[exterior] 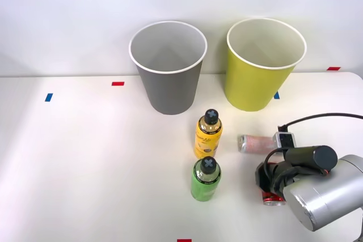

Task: Put cans in the gray bin, plastic bottles in the light green bin

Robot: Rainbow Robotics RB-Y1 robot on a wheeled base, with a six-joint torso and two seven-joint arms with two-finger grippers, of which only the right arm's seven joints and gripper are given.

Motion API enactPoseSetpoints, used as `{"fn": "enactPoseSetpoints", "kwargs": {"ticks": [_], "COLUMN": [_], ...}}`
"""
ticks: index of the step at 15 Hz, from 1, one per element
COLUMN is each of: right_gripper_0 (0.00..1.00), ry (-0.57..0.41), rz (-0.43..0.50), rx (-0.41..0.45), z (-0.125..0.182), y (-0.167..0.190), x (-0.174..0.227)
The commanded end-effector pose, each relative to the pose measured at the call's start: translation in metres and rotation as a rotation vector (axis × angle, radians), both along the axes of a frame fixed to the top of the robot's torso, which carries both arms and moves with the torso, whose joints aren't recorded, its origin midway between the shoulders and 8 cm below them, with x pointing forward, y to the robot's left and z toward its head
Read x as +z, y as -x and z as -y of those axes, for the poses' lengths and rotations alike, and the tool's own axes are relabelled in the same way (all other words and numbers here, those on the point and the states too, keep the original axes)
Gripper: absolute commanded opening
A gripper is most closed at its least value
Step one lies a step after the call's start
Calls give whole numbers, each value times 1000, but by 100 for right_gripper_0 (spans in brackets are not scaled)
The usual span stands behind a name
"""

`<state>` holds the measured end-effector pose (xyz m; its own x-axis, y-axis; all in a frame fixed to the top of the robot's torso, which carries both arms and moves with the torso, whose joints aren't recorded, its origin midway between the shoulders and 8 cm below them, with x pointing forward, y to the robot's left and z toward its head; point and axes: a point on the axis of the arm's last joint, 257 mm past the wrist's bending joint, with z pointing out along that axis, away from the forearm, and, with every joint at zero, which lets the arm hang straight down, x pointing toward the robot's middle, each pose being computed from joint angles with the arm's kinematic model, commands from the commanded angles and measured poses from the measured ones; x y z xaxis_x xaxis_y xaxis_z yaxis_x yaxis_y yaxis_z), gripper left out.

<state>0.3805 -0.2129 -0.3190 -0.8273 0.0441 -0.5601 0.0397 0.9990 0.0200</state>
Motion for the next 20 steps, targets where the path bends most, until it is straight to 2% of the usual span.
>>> {"fn": "enactPoseSetpoints", "kwargs": {"ticks": [1, 5, 9, 12, 15, 20], "right_gripper_0": [0, 0, 0, 0, 0, 0], "ry": [13, 8, -24, -42, -82, -149], "rz": [11, 42, 98, 241, 444, 701], "rx": [-1, -5, -15, 7, 36, 60], "z": [3, 3, 8, 7, -1, -17], "y": [-2, 5, 27, 33, 19, 2], "x": [1, 13, 40, 76, 107, 163]}}
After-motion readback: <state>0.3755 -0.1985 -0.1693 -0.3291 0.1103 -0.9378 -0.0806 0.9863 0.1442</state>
